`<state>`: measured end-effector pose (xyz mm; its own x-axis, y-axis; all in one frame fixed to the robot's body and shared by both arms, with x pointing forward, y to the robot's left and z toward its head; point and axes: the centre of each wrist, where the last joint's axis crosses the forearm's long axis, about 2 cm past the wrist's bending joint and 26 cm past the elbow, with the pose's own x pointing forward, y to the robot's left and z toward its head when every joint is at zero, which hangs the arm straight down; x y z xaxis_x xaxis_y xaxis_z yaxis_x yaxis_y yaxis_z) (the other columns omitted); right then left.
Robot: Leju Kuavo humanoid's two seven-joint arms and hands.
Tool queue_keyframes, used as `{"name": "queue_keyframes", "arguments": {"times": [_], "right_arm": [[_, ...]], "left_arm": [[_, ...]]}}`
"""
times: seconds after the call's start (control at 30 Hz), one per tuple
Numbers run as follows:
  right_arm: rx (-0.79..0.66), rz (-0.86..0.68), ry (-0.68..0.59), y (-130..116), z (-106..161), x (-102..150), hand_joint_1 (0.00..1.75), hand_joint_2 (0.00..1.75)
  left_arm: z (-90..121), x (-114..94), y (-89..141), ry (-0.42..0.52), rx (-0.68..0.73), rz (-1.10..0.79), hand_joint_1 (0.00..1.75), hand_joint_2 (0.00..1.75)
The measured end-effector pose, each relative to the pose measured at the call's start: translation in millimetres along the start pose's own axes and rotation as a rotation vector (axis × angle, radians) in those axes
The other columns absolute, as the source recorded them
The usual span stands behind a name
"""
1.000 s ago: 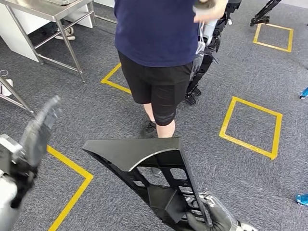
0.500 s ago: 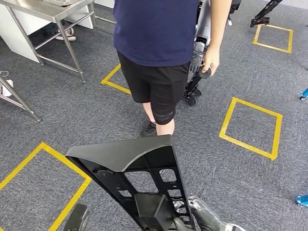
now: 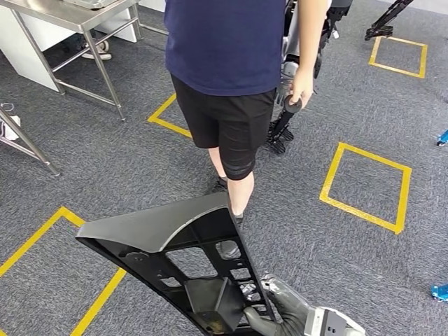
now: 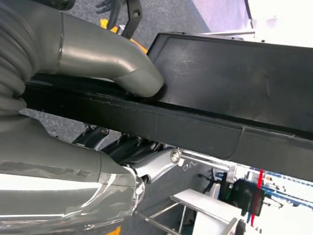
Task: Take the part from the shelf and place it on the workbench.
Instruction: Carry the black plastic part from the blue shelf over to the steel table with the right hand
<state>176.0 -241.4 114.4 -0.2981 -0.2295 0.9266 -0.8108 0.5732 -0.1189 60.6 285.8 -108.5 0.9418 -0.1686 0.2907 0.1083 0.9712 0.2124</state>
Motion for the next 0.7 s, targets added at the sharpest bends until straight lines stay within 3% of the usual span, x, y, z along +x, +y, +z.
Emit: {"name": "queue_keyframes", "arguments": {"times": [0.23,0.7], "right_arm": [[-0.003,0.000,-0.021,0,-4,-3,1.75,1.75],[-0.020,-0.012,-0.033,11,-1,-6,1.75,1.75]], "left_arm": [[0,-2,1,0.048,-0.016,0.012,0.00,1.75],[-1,0,2,0.003,-0.019,0.016,0.00,1.75]]}}
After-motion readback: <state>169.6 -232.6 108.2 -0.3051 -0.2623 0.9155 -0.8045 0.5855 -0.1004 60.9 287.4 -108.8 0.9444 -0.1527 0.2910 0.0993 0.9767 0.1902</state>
